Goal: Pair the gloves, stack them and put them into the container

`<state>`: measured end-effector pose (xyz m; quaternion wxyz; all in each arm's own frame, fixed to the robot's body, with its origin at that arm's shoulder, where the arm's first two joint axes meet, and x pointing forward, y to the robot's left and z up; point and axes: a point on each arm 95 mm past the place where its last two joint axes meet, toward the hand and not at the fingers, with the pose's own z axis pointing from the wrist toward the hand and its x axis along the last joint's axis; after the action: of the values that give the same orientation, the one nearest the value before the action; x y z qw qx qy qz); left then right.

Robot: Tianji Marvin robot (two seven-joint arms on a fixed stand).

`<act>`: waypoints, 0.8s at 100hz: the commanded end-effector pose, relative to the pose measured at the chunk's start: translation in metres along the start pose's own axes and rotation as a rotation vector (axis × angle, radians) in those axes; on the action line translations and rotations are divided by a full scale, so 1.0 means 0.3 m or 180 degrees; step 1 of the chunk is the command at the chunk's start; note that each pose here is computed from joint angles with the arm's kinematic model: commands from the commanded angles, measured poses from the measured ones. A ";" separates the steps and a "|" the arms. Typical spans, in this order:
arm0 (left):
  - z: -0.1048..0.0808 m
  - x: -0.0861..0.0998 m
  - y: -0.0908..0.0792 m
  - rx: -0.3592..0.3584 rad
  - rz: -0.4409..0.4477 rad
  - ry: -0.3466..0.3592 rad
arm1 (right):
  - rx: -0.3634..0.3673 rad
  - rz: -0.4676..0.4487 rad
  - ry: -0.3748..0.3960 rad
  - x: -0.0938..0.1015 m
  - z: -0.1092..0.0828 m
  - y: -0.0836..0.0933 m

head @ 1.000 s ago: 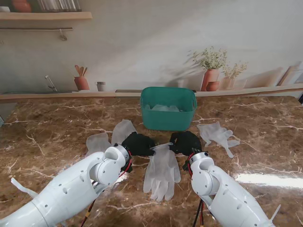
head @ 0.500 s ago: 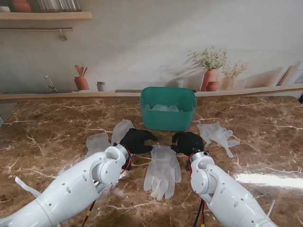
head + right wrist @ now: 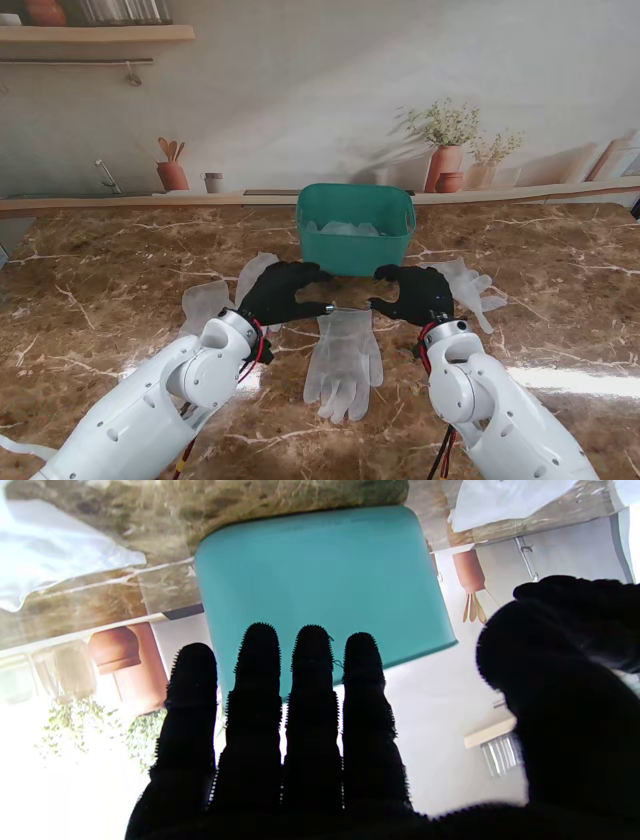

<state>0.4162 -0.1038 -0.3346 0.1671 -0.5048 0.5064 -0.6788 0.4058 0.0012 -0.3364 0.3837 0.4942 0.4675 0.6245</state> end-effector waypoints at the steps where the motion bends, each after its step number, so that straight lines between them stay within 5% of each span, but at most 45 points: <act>1: -0.034 -0.005 0.005 0.0042 -0.0042 0.0037 | 0.0030 -0.0036 0.0002 -0.015 -0.033 0.015; 39: -0.157 -0.019 -0.039 0.0421 -0.0218 0.0188 | -0.0210 -0.0279 -0.0067 -0.068 -0.106 0.112; 80: -0.208 -0.020 -0.054 0.0548 -0.0287 0.0215 | -0.0150 -0.0627 -0.0737 -0.270 0.065 0.128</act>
<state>0.3727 -0.0605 -0.3234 0.1644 -0.4894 0.4277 -0.7420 0.4279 -0.0697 -0.3229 0.4942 0.4991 0.4506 0.5510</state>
